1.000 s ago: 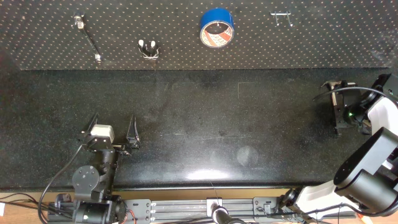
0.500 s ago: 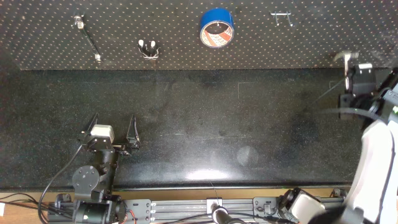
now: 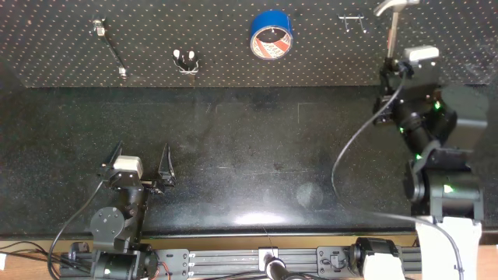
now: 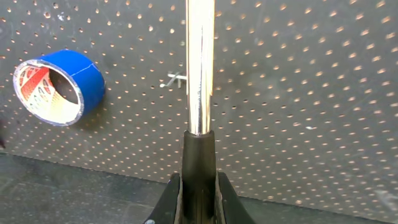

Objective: Place Tools Onto Pegboard

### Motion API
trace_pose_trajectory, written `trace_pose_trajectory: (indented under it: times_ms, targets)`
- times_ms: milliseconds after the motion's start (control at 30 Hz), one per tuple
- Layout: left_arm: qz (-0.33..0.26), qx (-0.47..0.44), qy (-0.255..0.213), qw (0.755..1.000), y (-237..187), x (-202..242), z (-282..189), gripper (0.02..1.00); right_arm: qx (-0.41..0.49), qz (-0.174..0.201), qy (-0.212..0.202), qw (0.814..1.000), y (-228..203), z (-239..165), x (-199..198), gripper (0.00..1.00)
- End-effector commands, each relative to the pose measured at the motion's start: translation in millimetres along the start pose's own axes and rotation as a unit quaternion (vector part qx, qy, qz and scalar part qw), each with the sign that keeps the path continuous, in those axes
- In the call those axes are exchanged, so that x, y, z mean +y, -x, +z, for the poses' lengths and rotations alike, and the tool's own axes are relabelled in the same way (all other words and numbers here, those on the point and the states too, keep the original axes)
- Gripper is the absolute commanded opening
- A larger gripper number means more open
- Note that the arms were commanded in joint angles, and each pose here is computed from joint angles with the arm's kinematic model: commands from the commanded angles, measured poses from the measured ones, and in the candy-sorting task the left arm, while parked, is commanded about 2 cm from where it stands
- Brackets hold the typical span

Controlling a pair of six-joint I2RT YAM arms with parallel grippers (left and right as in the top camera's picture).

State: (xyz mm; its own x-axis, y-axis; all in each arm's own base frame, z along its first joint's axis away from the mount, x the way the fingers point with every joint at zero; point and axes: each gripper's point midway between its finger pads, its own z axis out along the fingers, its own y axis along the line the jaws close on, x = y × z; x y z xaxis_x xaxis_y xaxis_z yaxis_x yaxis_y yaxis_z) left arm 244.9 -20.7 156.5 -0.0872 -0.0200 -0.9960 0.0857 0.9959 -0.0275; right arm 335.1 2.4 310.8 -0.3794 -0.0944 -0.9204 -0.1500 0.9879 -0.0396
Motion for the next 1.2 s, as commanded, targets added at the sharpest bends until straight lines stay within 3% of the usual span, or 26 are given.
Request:
trace_pose_trajectory:
  times_ms: [33, 333, 533, 733, 1200]
  targets:
    - [0.005, -0.001, -0.007, 1.000, -1, -3, 0, 0.993, 0.026, 0.037, -0.023, 0.999, -10, 31, -8, 0.075]
    - [0.005, -0.001, -0.007, 1.000, -1, -3, 0, 0.996, 0.062, 0.027, 0.014, 0.998, -33, 98, 13, 0.073]
    - [0.005, -0.001, -0.007, 1.000, -1, -3, 0, 0.996, 0.054, 0.017, 0.026, 0.998, -28, 96, 25, 0.073]
    - [0.005, -0.001, -0.007, 1.000, -1, -3, 0, 0.996, 0.043, 0.015, -0.011, 0.999, -20, 82, 13, 0.071]
    - [0.005, -0.001, -0.007, 1.000, -1, -3, 0, 0.996, 0.157, 0.027, -0.003, 0.987, -89, 125, 14, 0.077]
